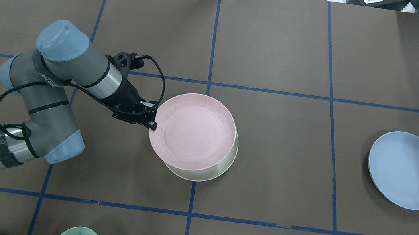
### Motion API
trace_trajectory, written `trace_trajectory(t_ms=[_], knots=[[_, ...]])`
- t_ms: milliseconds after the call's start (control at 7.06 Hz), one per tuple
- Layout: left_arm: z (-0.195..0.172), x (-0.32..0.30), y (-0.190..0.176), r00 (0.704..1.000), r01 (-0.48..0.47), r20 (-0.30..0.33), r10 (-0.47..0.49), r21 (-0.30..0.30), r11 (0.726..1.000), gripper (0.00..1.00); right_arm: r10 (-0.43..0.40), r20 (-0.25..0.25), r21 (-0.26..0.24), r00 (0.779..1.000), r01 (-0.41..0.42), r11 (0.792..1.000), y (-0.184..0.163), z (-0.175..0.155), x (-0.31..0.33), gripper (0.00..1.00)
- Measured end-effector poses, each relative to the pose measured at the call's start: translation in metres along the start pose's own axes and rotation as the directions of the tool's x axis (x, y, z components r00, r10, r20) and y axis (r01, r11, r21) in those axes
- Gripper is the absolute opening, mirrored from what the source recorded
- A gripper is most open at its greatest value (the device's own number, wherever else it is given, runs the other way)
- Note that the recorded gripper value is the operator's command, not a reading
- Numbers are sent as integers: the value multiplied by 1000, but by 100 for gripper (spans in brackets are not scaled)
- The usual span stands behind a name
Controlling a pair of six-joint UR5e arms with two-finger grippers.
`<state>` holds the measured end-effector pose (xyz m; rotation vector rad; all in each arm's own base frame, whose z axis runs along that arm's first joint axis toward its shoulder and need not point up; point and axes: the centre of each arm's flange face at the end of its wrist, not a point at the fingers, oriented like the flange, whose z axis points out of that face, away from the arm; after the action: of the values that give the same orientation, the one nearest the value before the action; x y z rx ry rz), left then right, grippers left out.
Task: Stack three plates with pink and blue
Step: 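Carry the pink plate with the left gripper onto the cream plate and release, then draw the left gripper back while the right gripper grasps the blue plate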
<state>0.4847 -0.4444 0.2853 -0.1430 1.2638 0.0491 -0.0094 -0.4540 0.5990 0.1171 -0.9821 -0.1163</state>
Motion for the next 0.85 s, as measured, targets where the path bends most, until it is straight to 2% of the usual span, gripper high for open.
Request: trace_trajectory(t_ms=[142,283,425,567,850], knots=[[10,4,4,1000,-11,-5,11,6,1000,0,-1,6,0,1000,1,1000,1,1,-2,100],[14,5,6,1000,-19,-10,19,8,1000,27,-1,8,-1,1000,1,1000,1,2,-3,100],[16,7,9,1000,-24,-14,24,6,1000,67,1,9,-3,1000,-1,1000,2,3,-2,100],[15,9,10,999,-36,-28,36,13,999,87,4,9,-9,1000,-4,1000,2,5,-1,100],[7,14,14,995,-66,-70,69,39,997,88,-12,12,-41,1000,13,999,2,21,-9,100]])
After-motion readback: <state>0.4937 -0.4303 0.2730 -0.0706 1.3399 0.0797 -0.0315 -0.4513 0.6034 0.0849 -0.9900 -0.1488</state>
